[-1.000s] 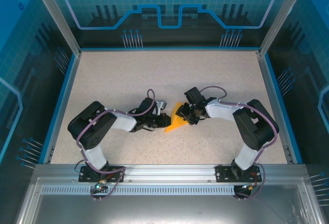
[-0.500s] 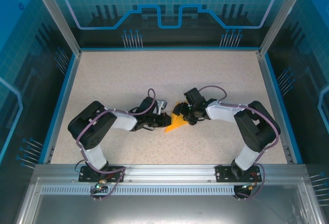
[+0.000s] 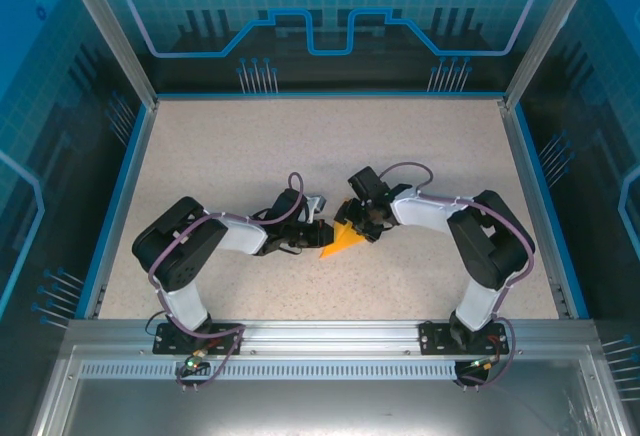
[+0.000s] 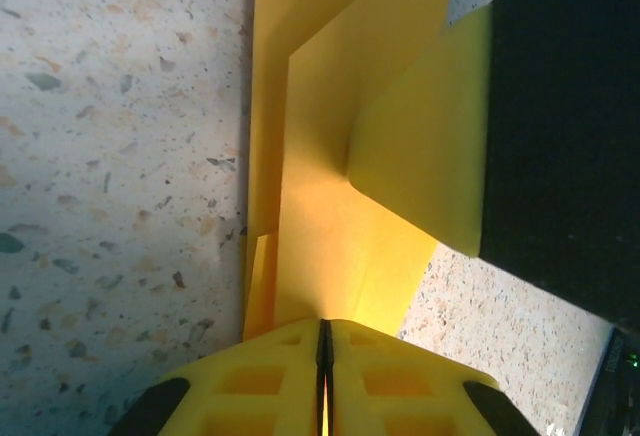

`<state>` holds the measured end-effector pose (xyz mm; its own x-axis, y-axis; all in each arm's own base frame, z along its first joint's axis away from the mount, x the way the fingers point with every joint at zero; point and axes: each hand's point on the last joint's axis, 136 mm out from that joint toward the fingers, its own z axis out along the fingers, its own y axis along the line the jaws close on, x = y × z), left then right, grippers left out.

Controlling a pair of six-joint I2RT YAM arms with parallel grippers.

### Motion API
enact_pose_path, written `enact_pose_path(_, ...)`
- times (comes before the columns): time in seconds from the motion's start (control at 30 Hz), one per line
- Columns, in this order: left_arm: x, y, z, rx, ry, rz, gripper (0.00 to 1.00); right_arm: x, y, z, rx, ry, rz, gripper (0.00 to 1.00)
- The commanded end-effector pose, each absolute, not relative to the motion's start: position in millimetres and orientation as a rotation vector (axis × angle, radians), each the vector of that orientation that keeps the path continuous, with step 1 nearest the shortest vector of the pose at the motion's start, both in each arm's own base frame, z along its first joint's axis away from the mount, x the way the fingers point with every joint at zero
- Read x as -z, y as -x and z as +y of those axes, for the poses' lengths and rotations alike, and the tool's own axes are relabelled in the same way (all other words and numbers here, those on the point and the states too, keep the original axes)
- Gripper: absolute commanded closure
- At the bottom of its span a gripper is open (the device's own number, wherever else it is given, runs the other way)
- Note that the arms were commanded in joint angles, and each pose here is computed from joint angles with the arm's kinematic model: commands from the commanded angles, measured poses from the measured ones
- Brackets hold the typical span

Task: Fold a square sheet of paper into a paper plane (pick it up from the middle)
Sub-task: Fourth fold the wing at the center of the table.

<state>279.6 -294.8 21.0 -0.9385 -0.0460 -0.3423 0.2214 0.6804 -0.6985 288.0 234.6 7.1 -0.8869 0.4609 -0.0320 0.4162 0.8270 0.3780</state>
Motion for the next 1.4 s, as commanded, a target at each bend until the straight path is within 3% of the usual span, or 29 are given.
enact_pose_path(0.0,-23.4,-280.2,-292.2,1.077,-0.167,2.551,0.90,64.8,-204.6,162.0,0.047,-0.822,3.138,0.36)
enact_pose_path(0.2,-42.5,-282.3,-292.5,1.114,-0.152,2.483,0.89,68.4,-203.4,163.9,0.044,-0.853,3.146,0.43)
enact_pose_path(0.4,-59.9,-279.8,-296.5,1.176,-0.163,2.438,0.88,70.9,-201.1,162.8,0.056,-0.860,3.153,0.44)
enact_pose_path(1.37,-18.2,-278.5,-293.4,1.058,-0.135,2.591,0.91,75.4,-196.7,161.4,0.087,-0.860,3.179,0.46)
